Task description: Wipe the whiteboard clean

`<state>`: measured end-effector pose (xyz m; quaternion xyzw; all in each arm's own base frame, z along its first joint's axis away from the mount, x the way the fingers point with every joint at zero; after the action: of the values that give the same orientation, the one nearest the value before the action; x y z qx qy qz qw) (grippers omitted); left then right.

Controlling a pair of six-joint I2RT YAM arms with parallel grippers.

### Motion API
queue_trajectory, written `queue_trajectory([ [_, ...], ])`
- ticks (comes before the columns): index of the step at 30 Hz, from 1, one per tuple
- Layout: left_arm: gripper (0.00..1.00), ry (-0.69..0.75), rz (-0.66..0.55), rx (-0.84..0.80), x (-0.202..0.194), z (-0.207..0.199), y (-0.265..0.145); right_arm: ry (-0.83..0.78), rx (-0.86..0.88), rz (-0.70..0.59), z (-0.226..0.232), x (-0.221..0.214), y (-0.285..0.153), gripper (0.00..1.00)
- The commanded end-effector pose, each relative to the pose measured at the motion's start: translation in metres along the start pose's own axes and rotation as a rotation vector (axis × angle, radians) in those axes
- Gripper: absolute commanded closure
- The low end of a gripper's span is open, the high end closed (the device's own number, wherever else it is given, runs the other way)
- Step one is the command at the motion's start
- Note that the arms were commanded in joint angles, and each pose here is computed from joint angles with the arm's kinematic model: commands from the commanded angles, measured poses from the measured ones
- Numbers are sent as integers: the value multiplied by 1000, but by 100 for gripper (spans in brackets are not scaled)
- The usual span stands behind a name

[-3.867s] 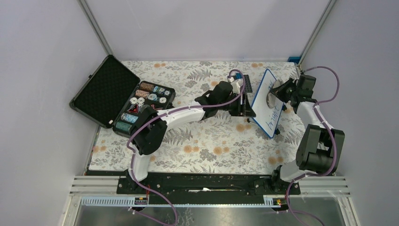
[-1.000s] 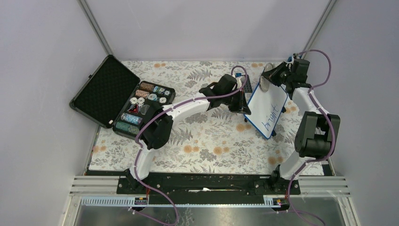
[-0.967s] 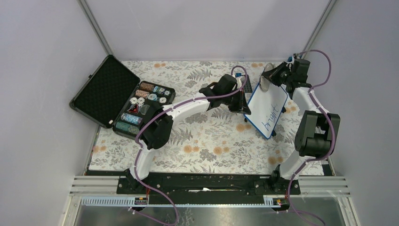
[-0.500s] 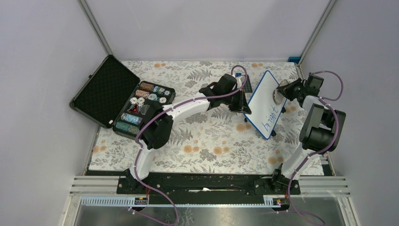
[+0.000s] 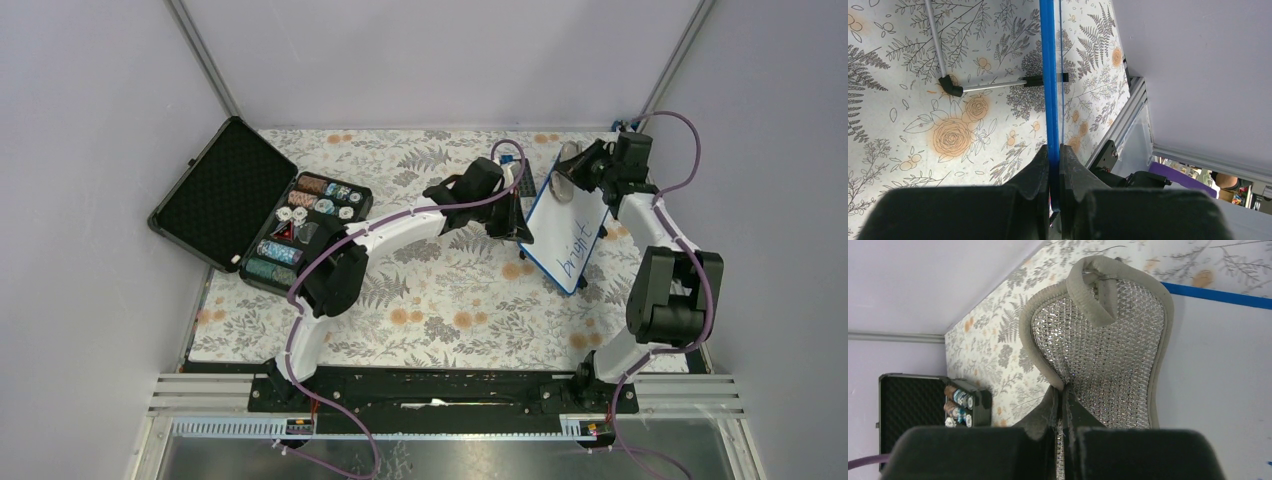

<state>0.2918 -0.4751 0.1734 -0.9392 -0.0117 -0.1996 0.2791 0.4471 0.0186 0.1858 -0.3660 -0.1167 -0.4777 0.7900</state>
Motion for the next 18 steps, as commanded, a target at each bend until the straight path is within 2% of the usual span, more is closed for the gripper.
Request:
queue_trajectory([
  [1,100,86,55,-36,-13,-6,6,9,45,21,8,-7,-6,99],
  [5,100,89,49,-29,-14,-5,4,155,-23,78,-56,-30,-2,100],
  [9,100,87,43,-30,-15,-5,3,301,-154,57,-127,-53,-21,100],
  [12,100,86,38,-25,-14,-3,5,354,-241,59,-164,-60,-35,100],
  [15,100,85,30,-23,-12,-3,5,364,-290,90,-176,-69,-38,100],
  [18,100,80,35,-29,-15,-3,6,336,-252,72,-163,-61,-38,100],
])
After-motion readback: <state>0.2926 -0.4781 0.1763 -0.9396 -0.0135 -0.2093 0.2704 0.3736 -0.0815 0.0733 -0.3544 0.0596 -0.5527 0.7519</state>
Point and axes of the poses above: each gripper's point midway between its finger pads, its own y axis out along the fingers, its own z axis along the line the jaws close on, x = y × z, the point moved 3 cm from there along -y, back along the fingers
